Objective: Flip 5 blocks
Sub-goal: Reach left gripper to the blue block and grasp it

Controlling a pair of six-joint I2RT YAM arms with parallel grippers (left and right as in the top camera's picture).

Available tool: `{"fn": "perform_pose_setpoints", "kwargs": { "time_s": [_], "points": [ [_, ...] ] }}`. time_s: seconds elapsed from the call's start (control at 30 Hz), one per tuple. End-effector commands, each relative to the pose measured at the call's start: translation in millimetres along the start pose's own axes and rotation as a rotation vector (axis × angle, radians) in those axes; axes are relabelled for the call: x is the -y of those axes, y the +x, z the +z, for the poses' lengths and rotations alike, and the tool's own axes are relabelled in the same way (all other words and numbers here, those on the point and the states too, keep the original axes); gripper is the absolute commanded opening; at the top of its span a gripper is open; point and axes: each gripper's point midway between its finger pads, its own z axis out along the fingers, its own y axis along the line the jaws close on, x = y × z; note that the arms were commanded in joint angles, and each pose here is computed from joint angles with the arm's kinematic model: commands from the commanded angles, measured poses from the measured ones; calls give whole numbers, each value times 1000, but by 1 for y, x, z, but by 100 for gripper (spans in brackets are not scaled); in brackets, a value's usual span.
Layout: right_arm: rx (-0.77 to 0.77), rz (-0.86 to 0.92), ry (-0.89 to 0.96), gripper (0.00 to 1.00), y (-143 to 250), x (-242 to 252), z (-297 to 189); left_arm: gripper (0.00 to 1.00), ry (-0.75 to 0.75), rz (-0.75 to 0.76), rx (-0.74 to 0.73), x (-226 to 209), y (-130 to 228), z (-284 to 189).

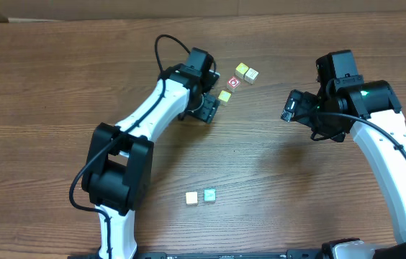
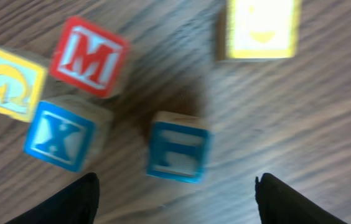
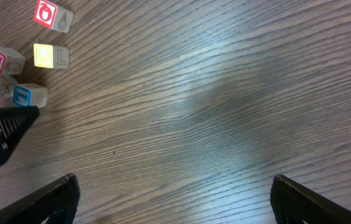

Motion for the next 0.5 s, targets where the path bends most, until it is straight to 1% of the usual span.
{"fn": "perform_pose_setpoints", "kwargs": {
  "time_s": [0.0, 0.07, 0.2, 0.37, 0.47],
  "points": [
    [31, -12, -21, 98, -4, -3, -10, 76, 38, 21, 11, -9, -6, 7],
    [32, -12, -21, 98, -4, -3, -10, 76, 55, 16, 23, -9, -9, 8],
    [31, -12, -21, 98, -4, -3, -10, 71, 79, 20, 60, -5, -18, 7],
    [33, -12, -22, 98, -4, -3, -10, 62, 139, 34, 89, 10, -25, 6],
    [34, -12, -23, 98, -5, -4, -10, 57, 141, 40, 87, 13, -24, 6]
  ]
}}
